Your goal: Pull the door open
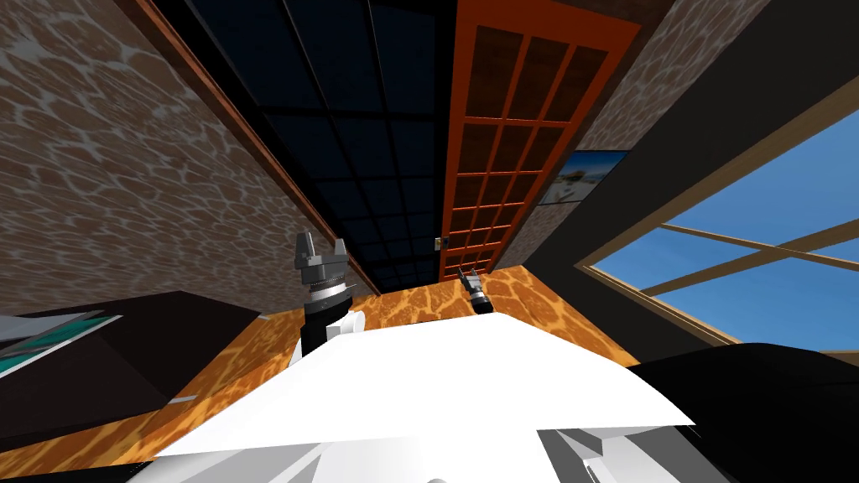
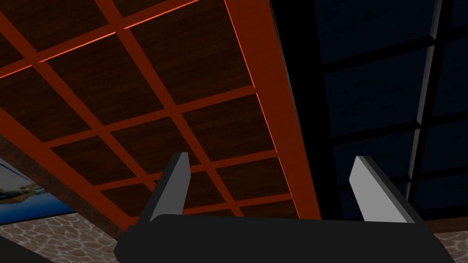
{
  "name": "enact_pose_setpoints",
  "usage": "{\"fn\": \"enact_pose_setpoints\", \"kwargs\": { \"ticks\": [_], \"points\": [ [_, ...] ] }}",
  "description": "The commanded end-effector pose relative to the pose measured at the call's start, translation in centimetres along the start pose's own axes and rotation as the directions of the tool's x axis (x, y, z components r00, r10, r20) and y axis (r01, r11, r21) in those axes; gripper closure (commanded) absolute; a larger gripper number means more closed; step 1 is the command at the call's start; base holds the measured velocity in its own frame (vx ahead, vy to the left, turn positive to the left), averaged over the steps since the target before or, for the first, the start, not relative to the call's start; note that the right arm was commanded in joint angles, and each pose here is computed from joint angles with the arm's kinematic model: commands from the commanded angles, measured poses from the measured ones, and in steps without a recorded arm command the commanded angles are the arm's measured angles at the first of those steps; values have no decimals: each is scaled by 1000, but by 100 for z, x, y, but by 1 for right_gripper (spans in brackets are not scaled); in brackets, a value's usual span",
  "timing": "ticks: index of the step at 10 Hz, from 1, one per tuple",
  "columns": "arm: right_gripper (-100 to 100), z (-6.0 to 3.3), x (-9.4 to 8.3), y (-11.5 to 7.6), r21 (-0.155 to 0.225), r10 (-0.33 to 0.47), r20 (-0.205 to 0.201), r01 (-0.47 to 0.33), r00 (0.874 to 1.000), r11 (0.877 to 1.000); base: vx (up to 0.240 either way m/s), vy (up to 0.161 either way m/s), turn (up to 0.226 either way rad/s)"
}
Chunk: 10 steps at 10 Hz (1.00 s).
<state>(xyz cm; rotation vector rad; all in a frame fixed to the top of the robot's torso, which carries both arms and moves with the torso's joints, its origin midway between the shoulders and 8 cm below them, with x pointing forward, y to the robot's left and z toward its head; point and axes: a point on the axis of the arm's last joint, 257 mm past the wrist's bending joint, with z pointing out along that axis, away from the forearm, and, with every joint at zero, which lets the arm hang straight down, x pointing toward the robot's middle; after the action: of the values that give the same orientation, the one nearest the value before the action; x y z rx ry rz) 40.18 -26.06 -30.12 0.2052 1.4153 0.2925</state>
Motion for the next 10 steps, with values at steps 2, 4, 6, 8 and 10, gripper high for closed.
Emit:
{"fn": "enact_pose_setpoints", "kwargs": {
  "ticks": [2, 4, 6, 8, 10],
  "points": [
    [-100, -46, 134, -21, 2, -47, -21, 47, 999, 999, 96, 11, 11],
    [-100, -76, 239, -30, 3, -81, -39, 81, 996, 997, 99, 12, 11],
    [-100, -104, 337, -32, 2, -111, -54, 112, 992, 994, 114, 8, 9],
    [-100, -130, 430, -28, 0, -139, -69, 139, 988, 990, 96, -6, 6],
    [-100, -158, 523, -22, -2, -167, -83, 167, 983, 986, 90, -10, 8]
  ]
}}
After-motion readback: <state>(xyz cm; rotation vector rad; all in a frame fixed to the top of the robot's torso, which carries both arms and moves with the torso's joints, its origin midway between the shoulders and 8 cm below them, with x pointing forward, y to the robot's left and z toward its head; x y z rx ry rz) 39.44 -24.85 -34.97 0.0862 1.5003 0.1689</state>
